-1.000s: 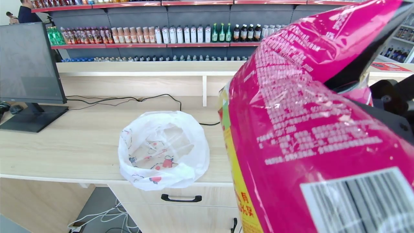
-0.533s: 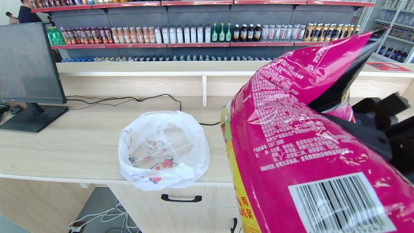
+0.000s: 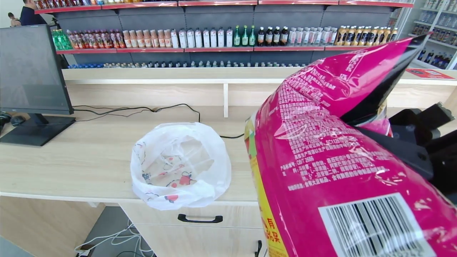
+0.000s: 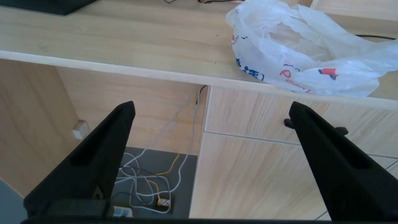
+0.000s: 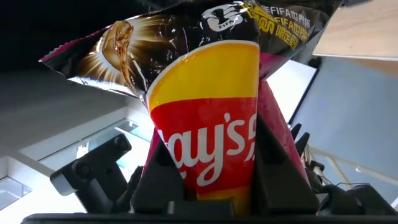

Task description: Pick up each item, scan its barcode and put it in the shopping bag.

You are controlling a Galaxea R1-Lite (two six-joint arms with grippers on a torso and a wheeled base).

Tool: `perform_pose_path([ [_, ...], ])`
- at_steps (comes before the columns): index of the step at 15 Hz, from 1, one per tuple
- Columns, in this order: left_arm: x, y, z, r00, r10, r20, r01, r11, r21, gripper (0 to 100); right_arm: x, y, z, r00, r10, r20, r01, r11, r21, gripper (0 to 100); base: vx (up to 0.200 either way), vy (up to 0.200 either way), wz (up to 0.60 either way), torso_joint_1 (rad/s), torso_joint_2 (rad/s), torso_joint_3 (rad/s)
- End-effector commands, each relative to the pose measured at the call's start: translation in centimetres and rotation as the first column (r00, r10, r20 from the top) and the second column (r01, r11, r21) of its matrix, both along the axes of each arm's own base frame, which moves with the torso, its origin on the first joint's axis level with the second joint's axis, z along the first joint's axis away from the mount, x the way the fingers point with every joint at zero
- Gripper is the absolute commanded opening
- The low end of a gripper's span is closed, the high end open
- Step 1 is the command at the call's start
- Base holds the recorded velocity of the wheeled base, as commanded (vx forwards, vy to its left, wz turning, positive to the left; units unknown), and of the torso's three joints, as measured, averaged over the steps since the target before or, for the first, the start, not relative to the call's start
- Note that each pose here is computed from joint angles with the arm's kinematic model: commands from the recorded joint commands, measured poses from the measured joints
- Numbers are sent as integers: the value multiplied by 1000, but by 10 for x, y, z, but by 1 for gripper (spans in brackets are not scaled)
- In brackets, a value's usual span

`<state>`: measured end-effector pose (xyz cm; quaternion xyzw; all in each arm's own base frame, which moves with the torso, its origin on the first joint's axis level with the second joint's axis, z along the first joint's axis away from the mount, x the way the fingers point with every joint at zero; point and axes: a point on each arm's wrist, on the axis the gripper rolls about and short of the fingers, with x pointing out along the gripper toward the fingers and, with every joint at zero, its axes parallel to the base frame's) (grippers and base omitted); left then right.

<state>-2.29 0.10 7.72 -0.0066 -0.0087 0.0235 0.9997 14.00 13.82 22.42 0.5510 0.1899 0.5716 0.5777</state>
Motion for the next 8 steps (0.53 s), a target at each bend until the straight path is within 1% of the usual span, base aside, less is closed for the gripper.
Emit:
perform_pose_path([
  [1,0,0,0,1000,1,0,-1,1000,-1,100,-5,-5,2,1000,0,10,-1,1000,9,0,0,0,0,0,0,0],
  [2,0,0,0,1000,1,0,-1,1000,-1,100,-6,-5,0,1000,-6,18,6,1000,-1,0,0,0,0,0,0,0],
  [4,0,0,0,1000,1,0,-1,1000,-1,100,-7,-7,-5,997,-40,71,43,998,-35,0,0,0,0,0,0,0],
  [7,0,0,0,1000,1,0,-1,1000,0,100,-7,-8,-3,995,-47,87,50,998,-31,0,0,0,0,0,0,0],
  [8,0,0,0,1000,1,0,-1,1000,-1,100,0,-8,-4,993,-76,90,80,996,-38,0,0,0,0,0,0,0],
])
